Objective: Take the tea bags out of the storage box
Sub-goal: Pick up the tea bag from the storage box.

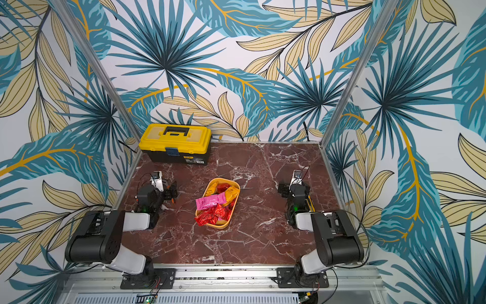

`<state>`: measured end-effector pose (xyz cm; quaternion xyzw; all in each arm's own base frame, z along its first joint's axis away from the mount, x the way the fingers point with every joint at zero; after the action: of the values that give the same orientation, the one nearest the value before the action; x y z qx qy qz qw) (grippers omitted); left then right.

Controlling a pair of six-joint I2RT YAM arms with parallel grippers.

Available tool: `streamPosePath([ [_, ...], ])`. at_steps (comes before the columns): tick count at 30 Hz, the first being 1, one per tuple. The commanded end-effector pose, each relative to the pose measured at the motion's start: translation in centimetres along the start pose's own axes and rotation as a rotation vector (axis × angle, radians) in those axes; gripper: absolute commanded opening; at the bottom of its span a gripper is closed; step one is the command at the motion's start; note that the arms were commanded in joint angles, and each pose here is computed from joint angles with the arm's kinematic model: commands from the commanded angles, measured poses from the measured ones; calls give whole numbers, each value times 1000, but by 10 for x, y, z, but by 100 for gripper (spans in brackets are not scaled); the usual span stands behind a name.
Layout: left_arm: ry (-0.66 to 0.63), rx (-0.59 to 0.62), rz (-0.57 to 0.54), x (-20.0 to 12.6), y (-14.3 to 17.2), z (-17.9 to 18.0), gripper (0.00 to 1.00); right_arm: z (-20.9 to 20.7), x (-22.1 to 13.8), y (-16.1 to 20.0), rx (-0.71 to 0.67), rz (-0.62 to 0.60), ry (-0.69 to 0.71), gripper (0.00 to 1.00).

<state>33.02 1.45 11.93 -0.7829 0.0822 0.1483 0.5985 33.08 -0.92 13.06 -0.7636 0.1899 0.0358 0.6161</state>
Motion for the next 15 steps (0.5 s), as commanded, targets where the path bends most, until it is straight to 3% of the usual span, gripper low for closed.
streamPosePath([
  [1, 18, 7, -40, 2, -16, -5, 100, 1, -2, -2, -4, -9, -12, 99],
  [15, 20, 7, -37, 2, -15, -5, 100, 1, -2, -2, -4, -9, -12, 99],
])
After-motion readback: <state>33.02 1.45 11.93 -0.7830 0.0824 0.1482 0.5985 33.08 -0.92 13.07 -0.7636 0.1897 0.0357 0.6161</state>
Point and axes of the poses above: each gripper's point midway between its finger pads, its own x axis out along the fingers, its own z axis along the line the jaws close on, y = z × x, the point moved 7 cm from there along -x, back along the fingers, and after that the axes turned 13 degrees about -x, right-handed, at the moved point
